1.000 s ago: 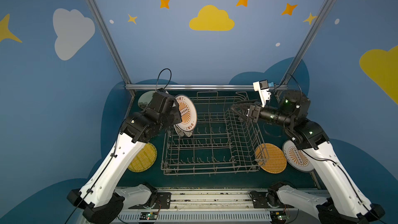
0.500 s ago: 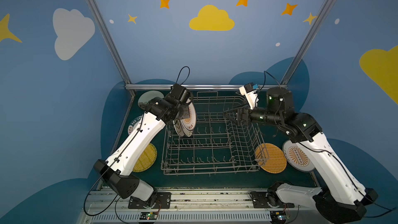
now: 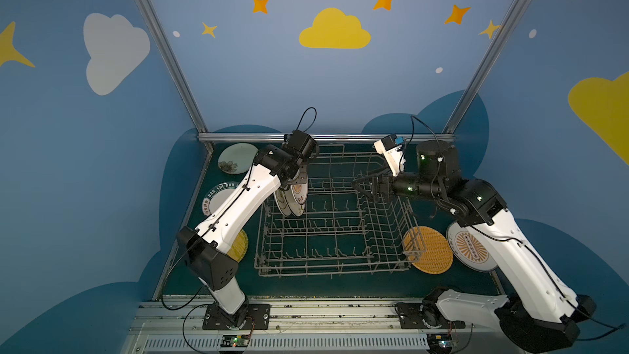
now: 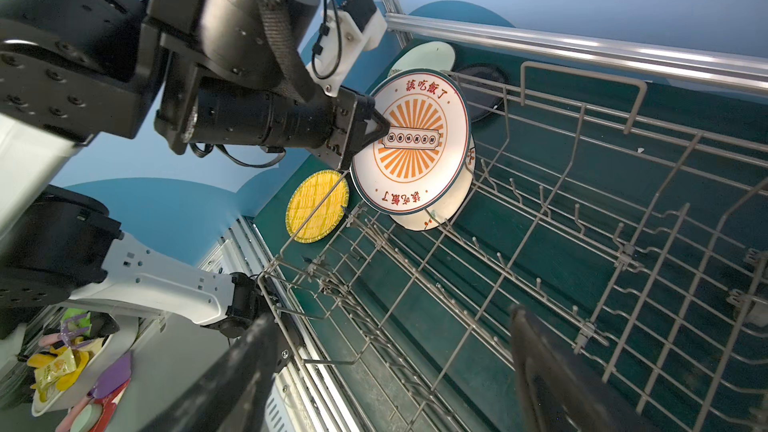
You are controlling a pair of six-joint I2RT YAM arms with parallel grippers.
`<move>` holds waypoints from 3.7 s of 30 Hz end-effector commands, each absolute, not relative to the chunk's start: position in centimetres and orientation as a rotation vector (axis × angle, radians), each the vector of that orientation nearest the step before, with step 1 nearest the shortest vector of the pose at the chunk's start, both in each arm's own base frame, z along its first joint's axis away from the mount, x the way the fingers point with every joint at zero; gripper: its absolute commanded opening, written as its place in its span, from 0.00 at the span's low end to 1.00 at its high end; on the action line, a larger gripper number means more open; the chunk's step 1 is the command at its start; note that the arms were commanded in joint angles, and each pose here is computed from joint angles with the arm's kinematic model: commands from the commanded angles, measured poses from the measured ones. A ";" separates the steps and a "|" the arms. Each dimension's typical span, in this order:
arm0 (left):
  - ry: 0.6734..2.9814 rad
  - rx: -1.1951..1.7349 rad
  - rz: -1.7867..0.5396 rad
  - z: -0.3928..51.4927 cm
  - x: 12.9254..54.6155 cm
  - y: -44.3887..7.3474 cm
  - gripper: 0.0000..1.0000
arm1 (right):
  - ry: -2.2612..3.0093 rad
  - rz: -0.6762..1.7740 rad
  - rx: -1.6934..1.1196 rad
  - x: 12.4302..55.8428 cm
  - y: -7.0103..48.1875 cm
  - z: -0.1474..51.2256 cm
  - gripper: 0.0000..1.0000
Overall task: Load the plates into the dish rack
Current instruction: 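Lower the sunburst plate into the rack beside the berry plate with the left gripper, then release the sunburst plate and draw the left gripper back toward the robot, then reach the right gripper to the second sunburst plate while the left arm withdraws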
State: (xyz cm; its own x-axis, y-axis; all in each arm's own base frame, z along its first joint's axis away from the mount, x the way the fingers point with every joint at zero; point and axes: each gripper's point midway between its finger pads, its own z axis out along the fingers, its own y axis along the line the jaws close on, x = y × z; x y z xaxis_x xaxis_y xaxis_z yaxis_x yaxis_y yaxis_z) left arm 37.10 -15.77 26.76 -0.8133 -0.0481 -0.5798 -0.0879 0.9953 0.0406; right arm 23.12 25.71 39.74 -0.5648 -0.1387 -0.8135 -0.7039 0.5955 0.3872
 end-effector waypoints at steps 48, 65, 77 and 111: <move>2.803 -0.005 -0.015 16.3 38.6 -19.9 0.04 | 2.001 0.984 -0.727 22.5 26.6 40.6 0.85; 2.737 -0.047 0.012 19.2 39.2 -18.2 0.30 | 1.999 0.988 -0.736 22.5 26.8 40.5 0.85; 2.601 -0.089 0.041 25.8 38.9 -16.2 0.37 | 1.998 0.971 -0.730 22.6 26.5 40.6 0.85; 1.899 0.537 -1.264 35.6 25.9 -25.7 1.00 | 2.163 0.577 0.095 28.6 11.3 31.8 0.85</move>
